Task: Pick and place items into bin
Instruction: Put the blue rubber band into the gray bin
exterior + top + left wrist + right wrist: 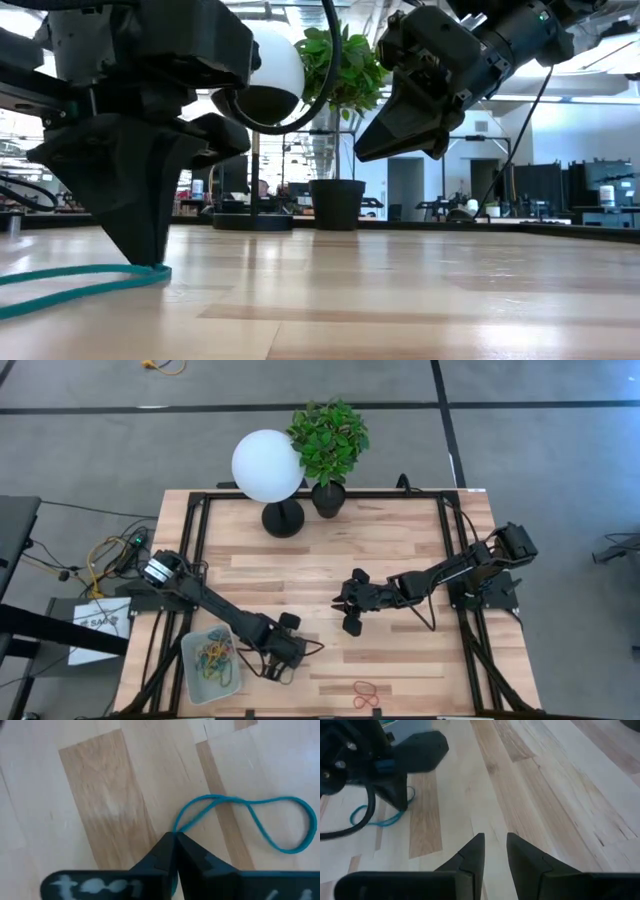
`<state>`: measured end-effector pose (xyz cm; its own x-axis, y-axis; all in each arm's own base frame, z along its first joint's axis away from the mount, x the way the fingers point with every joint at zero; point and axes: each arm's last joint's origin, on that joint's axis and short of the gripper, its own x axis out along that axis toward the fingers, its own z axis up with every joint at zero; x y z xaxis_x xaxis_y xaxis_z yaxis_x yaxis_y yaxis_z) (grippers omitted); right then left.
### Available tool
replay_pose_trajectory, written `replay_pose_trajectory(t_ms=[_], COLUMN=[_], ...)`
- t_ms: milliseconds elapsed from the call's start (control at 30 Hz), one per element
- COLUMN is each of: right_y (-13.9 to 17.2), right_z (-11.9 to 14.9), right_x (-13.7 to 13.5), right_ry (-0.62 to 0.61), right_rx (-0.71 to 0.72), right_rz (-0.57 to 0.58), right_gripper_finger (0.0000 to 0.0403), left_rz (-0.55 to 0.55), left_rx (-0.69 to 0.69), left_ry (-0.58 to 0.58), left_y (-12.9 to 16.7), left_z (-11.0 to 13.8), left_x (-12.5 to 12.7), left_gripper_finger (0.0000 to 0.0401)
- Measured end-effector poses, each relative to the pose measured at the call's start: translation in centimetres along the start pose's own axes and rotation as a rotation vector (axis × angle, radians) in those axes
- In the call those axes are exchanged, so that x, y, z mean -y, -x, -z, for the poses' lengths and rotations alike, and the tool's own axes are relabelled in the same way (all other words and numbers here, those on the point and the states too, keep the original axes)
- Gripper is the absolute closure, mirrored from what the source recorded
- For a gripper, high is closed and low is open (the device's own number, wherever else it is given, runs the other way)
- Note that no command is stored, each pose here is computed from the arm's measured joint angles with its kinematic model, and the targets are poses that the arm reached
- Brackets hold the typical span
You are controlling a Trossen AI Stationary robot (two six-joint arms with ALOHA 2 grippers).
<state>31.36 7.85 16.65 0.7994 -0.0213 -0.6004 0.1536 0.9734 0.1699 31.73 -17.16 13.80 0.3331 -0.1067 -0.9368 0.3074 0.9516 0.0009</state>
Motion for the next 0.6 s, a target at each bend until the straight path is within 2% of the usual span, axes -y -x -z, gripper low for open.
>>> replay_pose_trajectory(t_ms=[167, 300, 367, 467, 533, 600], right_y=[0.0, 0.0, 0.0, 0.0, 0.0, 0.0], right_z=[-0.1, -0.1, -0.2, -0.1, -0.1, -0.1], right_x=[0.0, -0.1, -0.1, -0.1, -0.1, -0.1], right_ry=[-0.002, -0.004, -0.005, -0.021, -0.079, -0.155], right_rx=[0.005, 0.013, 0.018, 0.016, 0.016, 0.015], right_rz=[-0.002, -0.005, -0.007, -0.008, -0.009, -0.010], right_gripper_finger=[0.0326, 0.0326, 0.0326, 0.0326, 0.0326, 0.0326], left_rz=[-0.010, -0.104, -0.144, -0.149, -0.149, -0.108], left_rx=[-0.077, -0.216, -0.288, -0.451, -0.551, -0.587], left_ry=[-0.028, 0.035, 0.128, 0.356, 0.487, 0.563], left_y=[3.6, 8.1, 10.5, 13.7, 15.1, 15.6], left_z=[-0.5, -0.6, -0.6, 0.3, 1.0, 1.5], left_x=[1.2, 2.5, 3.2, 4.5, 5.5, 6.9], left_gripper_finger=[0.0400, 0.0401, 0.0401, 0.0401, 0.0401, 0.0401])
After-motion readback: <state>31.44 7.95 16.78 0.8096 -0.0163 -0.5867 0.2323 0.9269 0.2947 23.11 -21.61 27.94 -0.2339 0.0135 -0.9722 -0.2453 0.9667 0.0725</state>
